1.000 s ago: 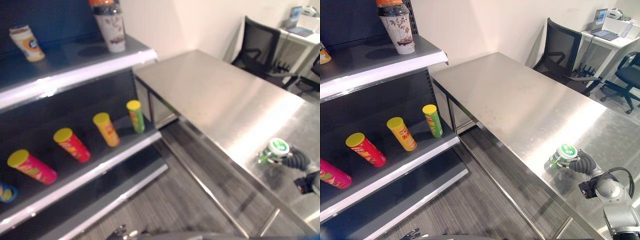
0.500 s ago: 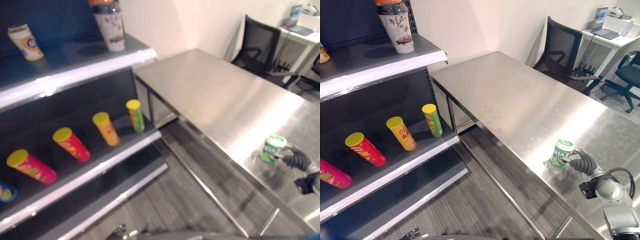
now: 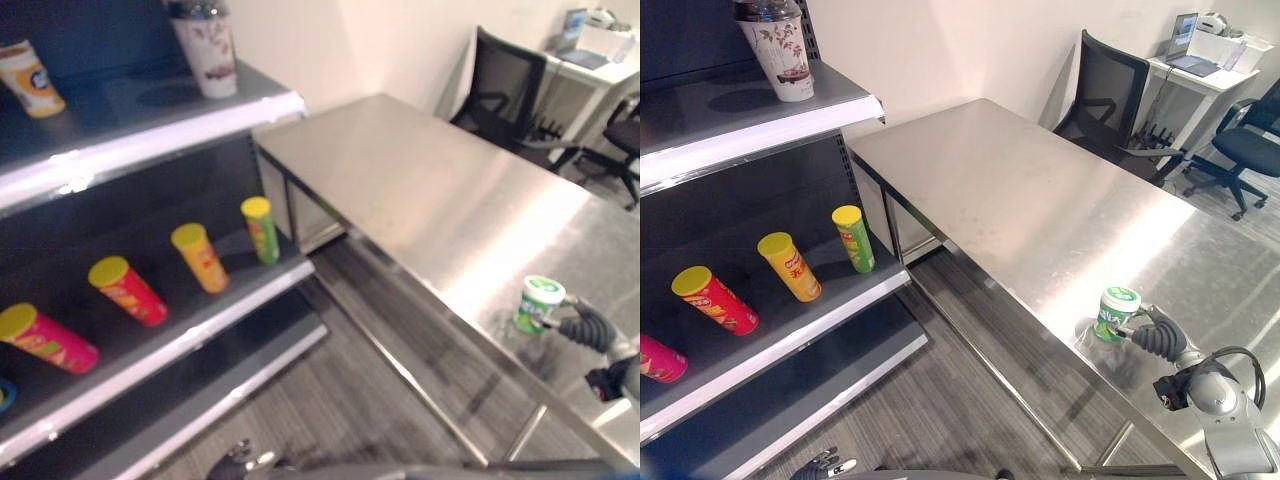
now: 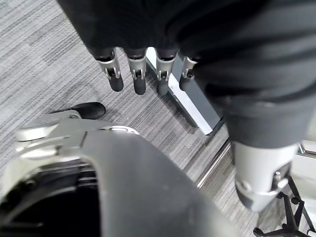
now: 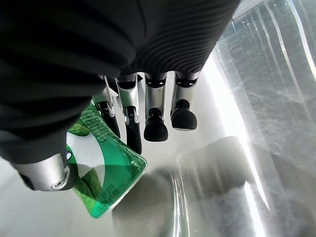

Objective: Put the goods on the table back onto the shelves and tidy them up.

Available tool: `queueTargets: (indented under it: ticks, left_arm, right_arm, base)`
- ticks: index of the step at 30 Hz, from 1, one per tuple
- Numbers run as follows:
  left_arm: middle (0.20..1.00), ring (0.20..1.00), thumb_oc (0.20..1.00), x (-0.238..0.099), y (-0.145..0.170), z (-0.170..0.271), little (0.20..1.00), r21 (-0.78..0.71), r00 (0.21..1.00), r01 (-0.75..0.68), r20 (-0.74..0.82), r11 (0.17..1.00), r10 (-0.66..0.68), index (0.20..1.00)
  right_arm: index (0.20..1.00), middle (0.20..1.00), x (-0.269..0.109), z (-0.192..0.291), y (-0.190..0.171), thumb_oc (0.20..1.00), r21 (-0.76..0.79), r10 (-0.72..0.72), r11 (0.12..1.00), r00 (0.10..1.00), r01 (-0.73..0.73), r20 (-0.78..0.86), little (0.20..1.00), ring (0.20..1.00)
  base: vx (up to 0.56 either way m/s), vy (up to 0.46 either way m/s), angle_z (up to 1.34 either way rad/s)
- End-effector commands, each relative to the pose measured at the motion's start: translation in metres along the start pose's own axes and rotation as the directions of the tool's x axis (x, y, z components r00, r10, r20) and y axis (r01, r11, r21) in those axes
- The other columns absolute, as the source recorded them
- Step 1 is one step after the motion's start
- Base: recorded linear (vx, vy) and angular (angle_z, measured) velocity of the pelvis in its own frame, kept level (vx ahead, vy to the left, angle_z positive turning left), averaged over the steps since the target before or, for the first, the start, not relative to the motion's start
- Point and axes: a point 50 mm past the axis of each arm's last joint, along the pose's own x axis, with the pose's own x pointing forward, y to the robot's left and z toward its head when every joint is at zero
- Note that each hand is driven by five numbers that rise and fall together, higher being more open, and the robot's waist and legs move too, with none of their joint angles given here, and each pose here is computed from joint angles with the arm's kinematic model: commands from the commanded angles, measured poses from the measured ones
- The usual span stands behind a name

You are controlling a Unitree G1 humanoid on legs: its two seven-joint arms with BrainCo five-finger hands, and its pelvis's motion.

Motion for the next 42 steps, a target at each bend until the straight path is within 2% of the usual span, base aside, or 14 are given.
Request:
queueTargets:
  ticks: [1,8,12,17,20,26,29,31,34,39,42]
  left_arm:
    - [1.0,1.0,1.0,0.003,0.012,0.015,1.0,0.03,0.998,-0.032,0.046,0.999,0.03,1.0]
    - [1.0,1.0,1.0,0.003,0.012,0.016,1.0,0.027,0.998,-0.038,0.051,0.999,0.036,1.0]
    - [1.0,1.0,1.0,0.003,0.011,0.013,1.0,0.02,0.998,-0.038,0.044,0.999,0.037,1.0]
    - [1.0,1.0,1.0,0.003,0.011,0.013,1.0,0.02,0.998,-0.035,0.046,0.999,0.034,1.0]
    - [1.0,1.0,1.0,0.002,0.012,0.011,1.0,0.024,0.999,-0.032,0.045,0.999,0.03,1.0]
    - [1.0,1.0,1.0,0.002,0.011,0.011,1.0,0.028,0.999,-0.026,0.044,0.999,0.025,1.0]
    - [1.0,1.0,1.0,0.002,0.012,0.012,1.0,0.03,0.999,-0.022,0.049,0.999,0.02,1.0]
    - [1.0,1.0,1.0,0.001,0.015,0.013,1.0,0.028,0.998,-0.028,0.054,0.999,0.026,1.0]
    - [1.0,1.0,1.0,0.0,0.016,0.013,1.0,0.03,0.998,-0.03,0.055,0.999,0.029,1.0]
    - [1.0,1.0,1.0,-0.002,0.02,0.013,1.0,0.03,0.998,-0.033,0.061,0.999,0.031,1.0]
    - [1.0,1.0,1.0,-0.001,0.021,0.02,1.0,0.075,0.998,-0.009,0.068,0.997,0.004,1.0]
  right_arm:
    - [0.2,0.2,0.007,0.024,-0.014,0.2,-0.077,-0.034,0.996,0.993,0.043,0.117,0.2,0.2]
    - [0.2,0.2,0.006,0.03,-0.016,0.2,-0.075,-0.071,0.994,0.985,0.083,0.157,0.2,0.2]
    - [0.2,0.2,0.002,0.05,-0.026,0.2,-0.04,-0.173,0.981,0.949,0.19,0.265,0.2,0.2]
    - [0.2,0.2,-0.004,0.076,-0.042,0.2,0.011,-0.281,0.954,0.88,0.299,0.383,0.2,0.2]
    - [0.2,0.2,-0.011,0.107,-0.062,0.2,0.094,-0.388,0.914,0.78,0.395,0.491,0.2,0.2]
    - [0.2,0.2,-0.013,0.129,-0.068,0.2,0.153,-0.427,0.896,0.714,0.417,0.554,0.2,0.2]
    - [0.2,0.2,-0.012,0.144,-0.07,0.2,0.173,-0.422,0.898,0.682,0.404,0.597,0.2,0.2]
    - [0.2,0.2,-0.011,0.167,-0.072,0.2,0.214,-0.41,0.906,0.629,0.365,0.66,0.2,0.2]
    - [0.2,0.2,-0.009,0.178,-0.074,0.2,0.225,-0.397,0.913,0.609,0.341,0.687,0.2,0.2]
    - [0.2,0.2,-0.009,0.208,-0.081,0.2,0.249,-0.385,0.917,0.531,0.312,0.755,0.2,0.2]
    - [0.2,0.2,-0.012,0.241,-0.091,0.2,0.272,-0.361,0.928,0.437,0.253,0.824,0.2,0.2]
  base:
    - [0.0,0.0,0.0]
    - [0.0,0.0,0.0]
    - [0.0,-0.001,-0.01]
    - [0.0,0.0,0.0]
    - [0.0,-0.016,-0.05]
    - [0.0,-0.004,-0.02]
    - [0.0,-0.015,0.01]
    - [0.0,-0.063,0.04]
    - [-0.01,-0.063,0.07]
    - [-0.03,-0.102,0.21]
    - [-0.12,-0.124,0.76]
